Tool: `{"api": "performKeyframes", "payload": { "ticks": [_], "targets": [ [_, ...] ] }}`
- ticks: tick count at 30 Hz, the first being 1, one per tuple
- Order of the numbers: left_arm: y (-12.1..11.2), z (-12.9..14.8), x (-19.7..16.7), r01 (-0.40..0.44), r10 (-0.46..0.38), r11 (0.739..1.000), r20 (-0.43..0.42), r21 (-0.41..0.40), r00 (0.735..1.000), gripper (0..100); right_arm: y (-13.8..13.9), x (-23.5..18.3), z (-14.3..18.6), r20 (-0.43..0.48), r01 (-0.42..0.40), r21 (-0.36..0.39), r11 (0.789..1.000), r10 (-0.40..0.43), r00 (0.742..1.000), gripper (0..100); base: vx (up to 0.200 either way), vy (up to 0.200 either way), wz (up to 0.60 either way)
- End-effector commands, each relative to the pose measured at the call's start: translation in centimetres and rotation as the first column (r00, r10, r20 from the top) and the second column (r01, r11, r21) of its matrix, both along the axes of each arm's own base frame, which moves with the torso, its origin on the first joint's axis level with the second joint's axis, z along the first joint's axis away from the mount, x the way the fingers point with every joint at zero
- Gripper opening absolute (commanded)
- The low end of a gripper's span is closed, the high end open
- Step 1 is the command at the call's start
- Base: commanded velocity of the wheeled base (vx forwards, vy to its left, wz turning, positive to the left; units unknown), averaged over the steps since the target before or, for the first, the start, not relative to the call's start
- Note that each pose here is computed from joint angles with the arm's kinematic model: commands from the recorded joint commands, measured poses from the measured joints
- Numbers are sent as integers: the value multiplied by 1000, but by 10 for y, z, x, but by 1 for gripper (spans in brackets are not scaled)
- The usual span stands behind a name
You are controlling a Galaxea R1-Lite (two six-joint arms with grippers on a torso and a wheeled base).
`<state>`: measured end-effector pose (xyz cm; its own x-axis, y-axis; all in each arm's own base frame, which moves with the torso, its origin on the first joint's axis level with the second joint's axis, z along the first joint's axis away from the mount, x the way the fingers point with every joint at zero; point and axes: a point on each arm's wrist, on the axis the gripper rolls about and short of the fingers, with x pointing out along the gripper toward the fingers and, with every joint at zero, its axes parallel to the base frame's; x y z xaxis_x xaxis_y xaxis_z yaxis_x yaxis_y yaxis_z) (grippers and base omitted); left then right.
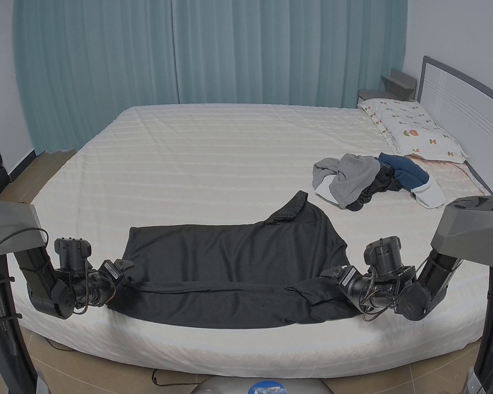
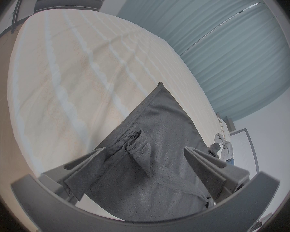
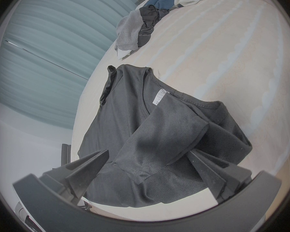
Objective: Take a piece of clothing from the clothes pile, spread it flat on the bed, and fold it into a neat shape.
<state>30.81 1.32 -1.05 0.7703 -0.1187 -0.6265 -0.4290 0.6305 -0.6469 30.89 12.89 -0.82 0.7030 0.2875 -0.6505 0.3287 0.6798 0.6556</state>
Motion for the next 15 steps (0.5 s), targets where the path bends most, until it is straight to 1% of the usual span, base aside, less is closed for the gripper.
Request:
{"api": "performKeyframes", "payload": {
  "ticks": [1, 2, 3, 10, 13, 15],
  "targets": [
    [0, -1, 0, -1, 1, 1000, -1, 0, 1000, 100, 1, 1, -9, -16, 1, -10, 1000, -1, 1000, 100, 0, 0, 0],
    [0, -1, 0, -1, 1, 1000, -1, 0, 1000, 100, 1, 1, -9, -16, 3, -12, 1000, -3, 1000, 100, 0, 0, 0],
    [0, -1, 0, -1, 1, 1000, -1, 0, 1000, 100, 1, 1, -9, -15, 5, -13, 1000, -5, 1000, 0, 0, 0, 0],
    [0, -1, 0, -1, 1, 1000, -3, 0, 1000, 100, 0, 2, -6, 2, 28, -26, 999, -28, 1000, 0, 0, 0, 0],
    [0, -1, 0, -1, 1, 1000, -3, 0, 1000, 100, -1, 1, 2, 19, 30, -18, 999, -29, 999, 0, 0, 0, 0],
    [0, -1, 0, -1, 1, 1000, -3, 0, 1000, 100, -1, -3, 16, 43, 28, -4, 1000, -28, 999, 0, 0, 0, 0]
  ]
}}
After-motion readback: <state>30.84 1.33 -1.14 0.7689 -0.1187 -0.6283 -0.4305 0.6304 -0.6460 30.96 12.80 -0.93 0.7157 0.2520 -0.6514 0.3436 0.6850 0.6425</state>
